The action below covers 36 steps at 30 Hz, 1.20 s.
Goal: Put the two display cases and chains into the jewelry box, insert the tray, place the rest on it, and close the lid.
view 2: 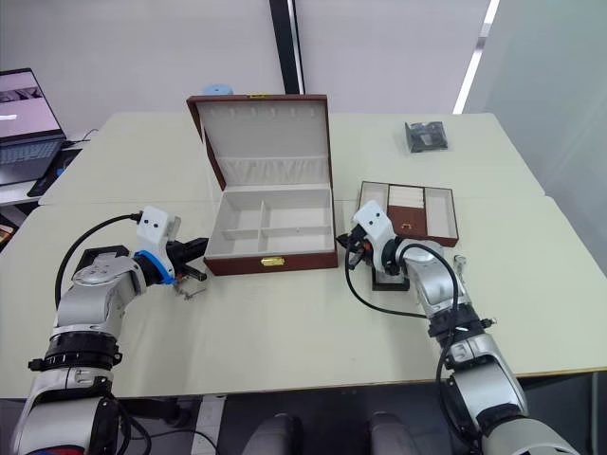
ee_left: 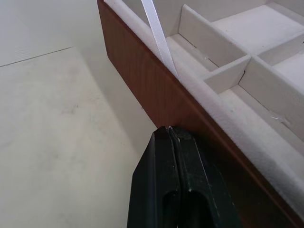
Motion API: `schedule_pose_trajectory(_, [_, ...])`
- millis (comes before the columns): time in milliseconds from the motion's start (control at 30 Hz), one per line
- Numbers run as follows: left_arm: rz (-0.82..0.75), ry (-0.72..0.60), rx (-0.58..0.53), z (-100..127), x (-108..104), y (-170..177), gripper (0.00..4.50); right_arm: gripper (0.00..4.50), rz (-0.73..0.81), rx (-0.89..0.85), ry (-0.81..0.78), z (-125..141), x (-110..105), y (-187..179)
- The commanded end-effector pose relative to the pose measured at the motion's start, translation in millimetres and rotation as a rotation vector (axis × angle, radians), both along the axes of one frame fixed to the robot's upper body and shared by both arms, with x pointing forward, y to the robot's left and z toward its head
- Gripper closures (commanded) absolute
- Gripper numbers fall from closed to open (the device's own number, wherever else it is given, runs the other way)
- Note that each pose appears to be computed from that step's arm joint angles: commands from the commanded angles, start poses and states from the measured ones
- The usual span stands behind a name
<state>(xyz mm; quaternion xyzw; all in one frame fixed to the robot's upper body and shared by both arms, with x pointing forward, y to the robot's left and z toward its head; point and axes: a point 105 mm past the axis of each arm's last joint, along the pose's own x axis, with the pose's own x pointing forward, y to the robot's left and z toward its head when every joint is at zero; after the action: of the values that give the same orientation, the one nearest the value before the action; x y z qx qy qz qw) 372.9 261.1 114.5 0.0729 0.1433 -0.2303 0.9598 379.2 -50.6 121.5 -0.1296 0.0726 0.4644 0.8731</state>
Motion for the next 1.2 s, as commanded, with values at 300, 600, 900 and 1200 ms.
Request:
schedule_pose_trajectory(300, [-0.231, 0.042, -0.050, -2, -31, -52, 4.50, 4.46, 0.156, 0.049, 0.000, 12, -38, 21])
schedule_pose_trajectory(600, [-0.171, 0.020, -0.037, 0, -25, -43, 4.50, 4.46, 0.161, 0.047, 0.016, 9, -43, 21])
schedule_pose_trajectory(900, [-0.159, 0.025, -0.016, -1, -24, -39, 4.50, 4.46, 0.112, 0.032, 0.001, 9, -34, 13])
schedule_pose_trajectory(1200, [-0.021, -0.028, 0.029, 13, -22, 4, 4.50, 4.46, 0.002, 0.038, -0.004, 12, -25, -23])
